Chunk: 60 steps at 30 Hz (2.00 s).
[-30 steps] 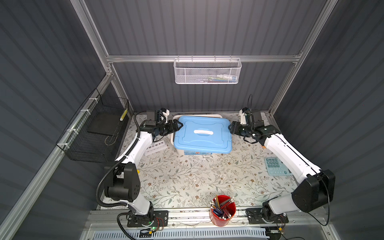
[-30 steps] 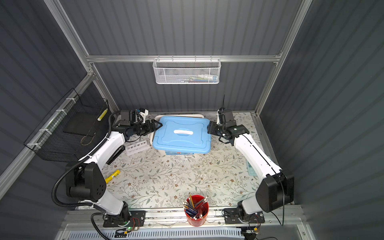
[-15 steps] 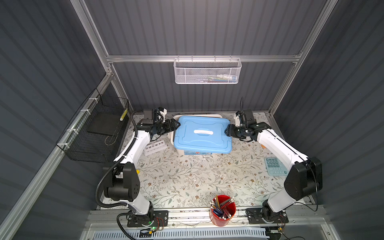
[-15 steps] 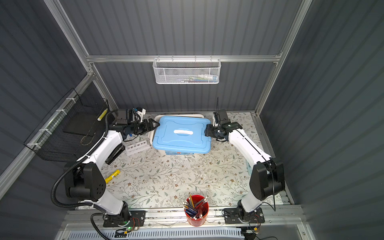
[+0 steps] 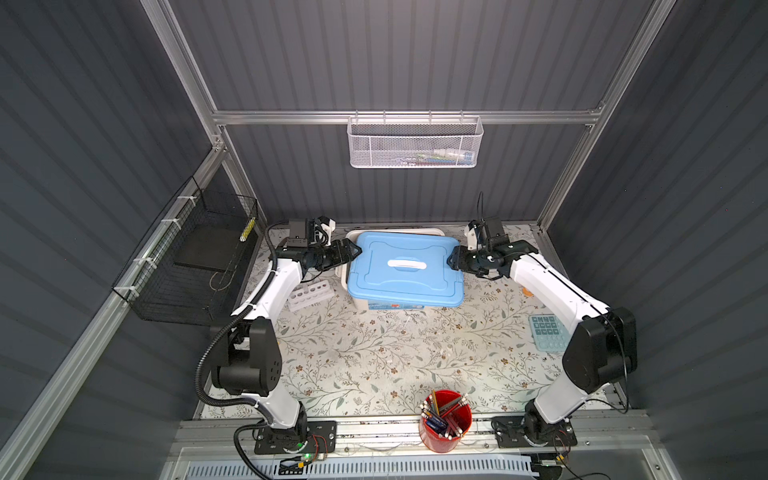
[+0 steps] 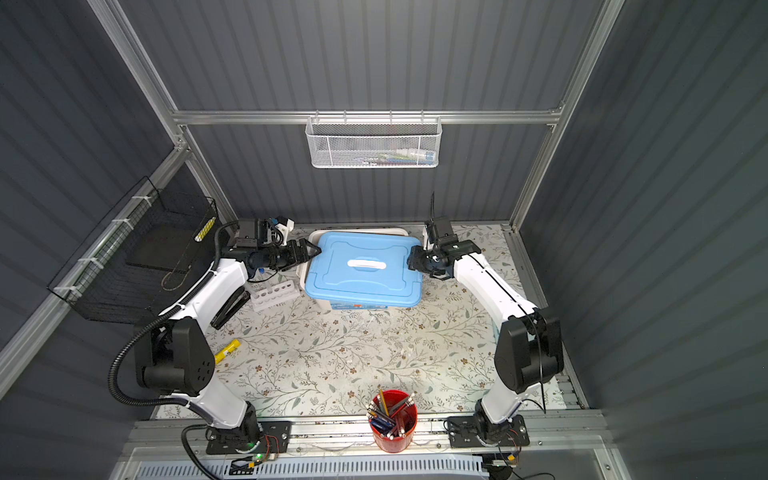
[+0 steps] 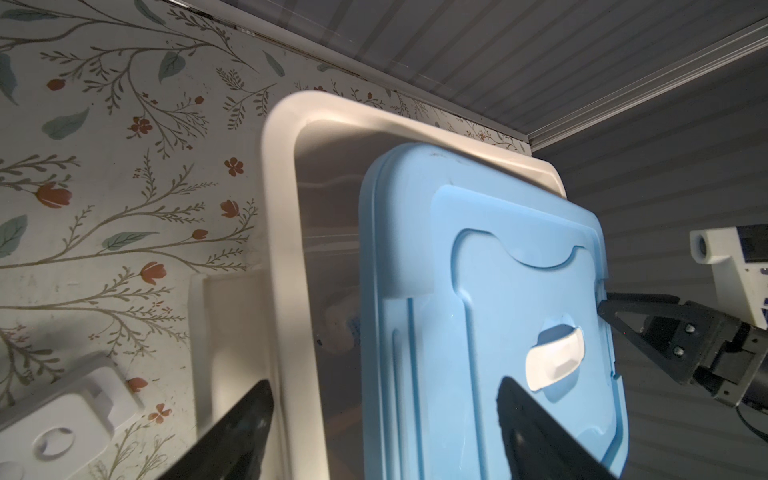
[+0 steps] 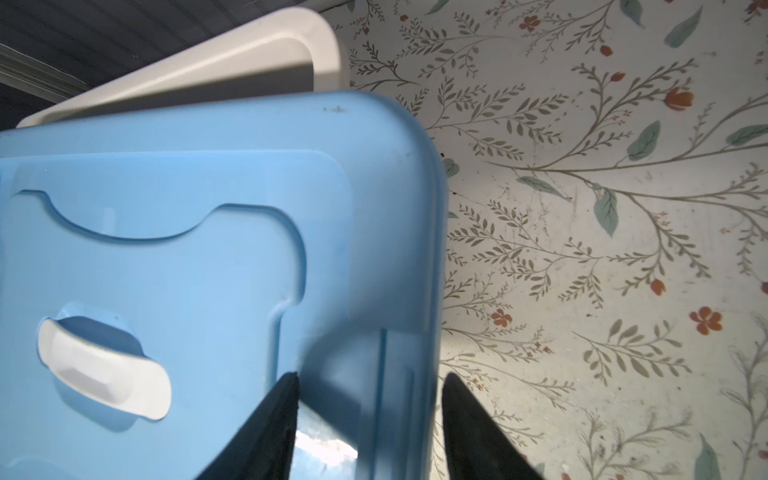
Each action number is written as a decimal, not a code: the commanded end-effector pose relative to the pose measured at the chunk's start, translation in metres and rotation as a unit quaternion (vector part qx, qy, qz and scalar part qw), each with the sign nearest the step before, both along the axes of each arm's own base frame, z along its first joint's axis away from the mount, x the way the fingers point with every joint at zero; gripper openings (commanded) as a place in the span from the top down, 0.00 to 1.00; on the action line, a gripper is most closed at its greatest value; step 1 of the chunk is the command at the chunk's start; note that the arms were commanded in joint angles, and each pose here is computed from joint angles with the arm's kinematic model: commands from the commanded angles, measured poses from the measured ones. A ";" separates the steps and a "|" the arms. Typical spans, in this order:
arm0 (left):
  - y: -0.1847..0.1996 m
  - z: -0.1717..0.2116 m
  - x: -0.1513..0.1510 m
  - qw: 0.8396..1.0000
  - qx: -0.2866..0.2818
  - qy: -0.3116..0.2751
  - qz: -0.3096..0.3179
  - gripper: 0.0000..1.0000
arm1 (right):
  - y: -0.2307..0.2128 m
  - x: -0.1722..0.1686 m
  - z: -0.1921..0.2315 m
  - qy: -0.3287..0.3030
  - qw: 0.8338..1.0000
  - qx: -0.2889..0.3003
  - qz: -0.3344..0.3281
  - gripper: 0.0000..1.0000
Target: Organize the chemistry lab equipment
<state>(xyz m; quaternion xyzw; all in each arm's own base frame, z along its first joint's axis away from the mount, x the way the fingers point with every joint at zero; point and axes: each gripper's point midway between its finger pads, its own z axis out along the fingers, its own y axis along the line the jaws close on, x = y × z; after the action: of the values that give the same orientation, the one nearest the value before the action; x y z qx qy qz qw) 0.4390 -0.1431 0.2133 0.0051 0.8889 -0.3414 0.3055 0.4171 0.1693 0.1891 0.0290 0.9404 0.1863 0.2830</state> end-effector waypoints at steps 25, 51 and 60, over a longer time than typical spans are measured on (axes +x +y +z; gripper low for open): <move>-0.006 -0.004 -0.001 0.999 -0.033 -0.003 -0.018 0.15 | 0.044 0.014 0.012 0.003 0.996 0.088 0.017 0.42; -0.006 -0.011 0.003 0.999 -0.029 0.004 -0.018 0.18 | 0.039 0.036 0.043 -0.033 0.999 0.031 0.026 0.38; -0.002 -0.012 0.004 1.000 -0.015 0.002 -0.012 0.19 | 0.028 0.025 0.074 -0.061 0.997 0.006 0.035 0.30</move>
<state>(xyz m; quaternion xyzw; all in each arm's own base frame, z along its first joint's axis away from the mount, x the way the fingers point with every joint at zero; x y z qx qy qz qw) 0.4423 -0.1444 0.2048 0.0075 0.8803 -0.3612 0.3074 0.4515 0.2048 0.2337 0.0029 0.9263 0.2164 0.3084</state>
